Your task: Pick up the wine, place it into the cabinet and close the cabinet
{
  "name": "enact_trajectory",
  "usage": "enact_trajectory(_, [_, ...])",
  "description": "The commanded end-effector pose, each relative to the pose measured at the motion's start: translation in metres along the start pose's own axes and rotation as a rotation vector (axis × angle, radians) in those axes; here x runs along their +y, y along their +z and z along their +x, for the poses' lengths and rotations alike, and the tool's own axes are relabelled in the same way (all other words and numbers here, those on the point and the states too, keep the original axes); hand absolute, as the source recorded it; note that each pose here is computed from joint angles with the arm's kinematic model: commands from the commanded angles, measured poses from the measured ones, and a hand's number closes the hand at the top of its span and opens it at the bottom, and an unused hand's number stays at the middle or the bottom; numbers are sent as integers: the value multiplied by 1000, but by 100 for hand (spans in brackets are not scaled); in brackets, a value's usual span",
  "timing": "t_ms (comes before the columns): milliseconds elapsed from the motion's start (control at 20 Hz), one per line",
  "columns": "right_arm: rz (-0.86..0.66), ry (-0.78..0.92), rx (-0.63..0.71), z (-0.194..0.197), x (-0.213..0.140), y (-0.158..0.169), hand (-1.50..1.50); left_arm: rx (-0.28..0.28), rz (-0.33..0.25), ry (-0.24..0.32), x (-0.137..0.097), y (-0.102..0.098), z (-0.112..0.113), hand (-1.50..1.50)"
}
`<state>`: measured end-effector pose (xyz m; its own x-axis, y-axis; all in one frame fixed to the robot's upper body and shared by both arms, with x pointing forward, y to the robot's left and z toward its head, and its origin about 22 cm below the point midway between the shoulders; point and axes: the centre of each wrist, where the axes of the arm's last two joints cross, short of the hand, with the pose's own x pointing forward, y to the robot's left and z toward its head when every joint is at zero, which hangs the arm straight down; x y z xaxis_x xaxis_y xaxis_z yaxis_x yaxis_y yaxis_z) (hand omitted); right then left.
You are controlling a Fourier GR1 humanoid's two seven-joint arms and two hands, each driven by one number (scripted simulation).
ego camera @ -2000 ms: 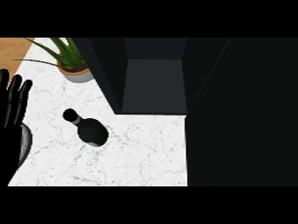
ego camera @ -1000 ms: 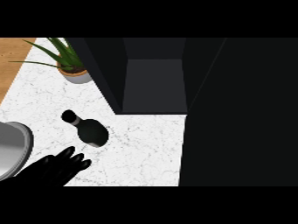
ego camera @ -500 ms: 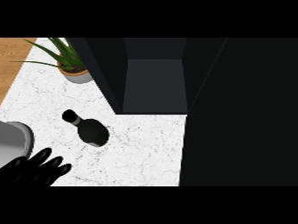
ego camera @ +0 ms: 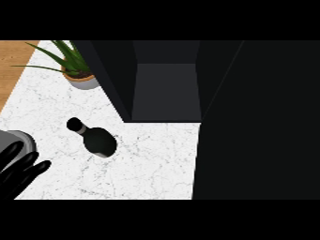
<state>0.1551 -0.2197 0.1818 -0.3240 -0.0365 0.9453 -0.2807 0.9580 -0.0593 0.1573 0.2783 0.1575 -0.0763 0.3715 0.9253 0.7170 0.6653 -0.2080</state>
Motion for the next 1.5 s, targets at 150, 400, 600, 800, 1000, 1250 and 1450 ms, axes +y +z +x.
enact_trajectory(150, [-13, 31, -66, 18, -2, 0, -150, -20, 39, -36, 21, 0, 17, -150])
enact_trajectory(400, [2, 18, -31, 32, 9, 24, -150, -17, 76, -26, 44, -3, 19, -150])
enact_trajectory(600, [-20, 5, -54, 24, 8, 21, -150, -22, 99, -44, 56, -12, 15, -150])
enact_trajectory(800, [5, 9, -55, 48, 10, 27, -150, 9, 117, -51, 82, 2, 18, -150])
enact_trajectory(1000, [11, 10, -52, 42, 7, 28, -150, 76, 124, -34, 90, 4, -1, -150])
enact_trajectory(1250, [-2, 22, -37, 41, -5, 19, -150, 127, 136, -30, 112, 0, -12, -150])
enact_trajectory(1450, [12, 21, -49, 33, -4, 12, -150, 164, 108, -33, 111, -10, -49, -150])
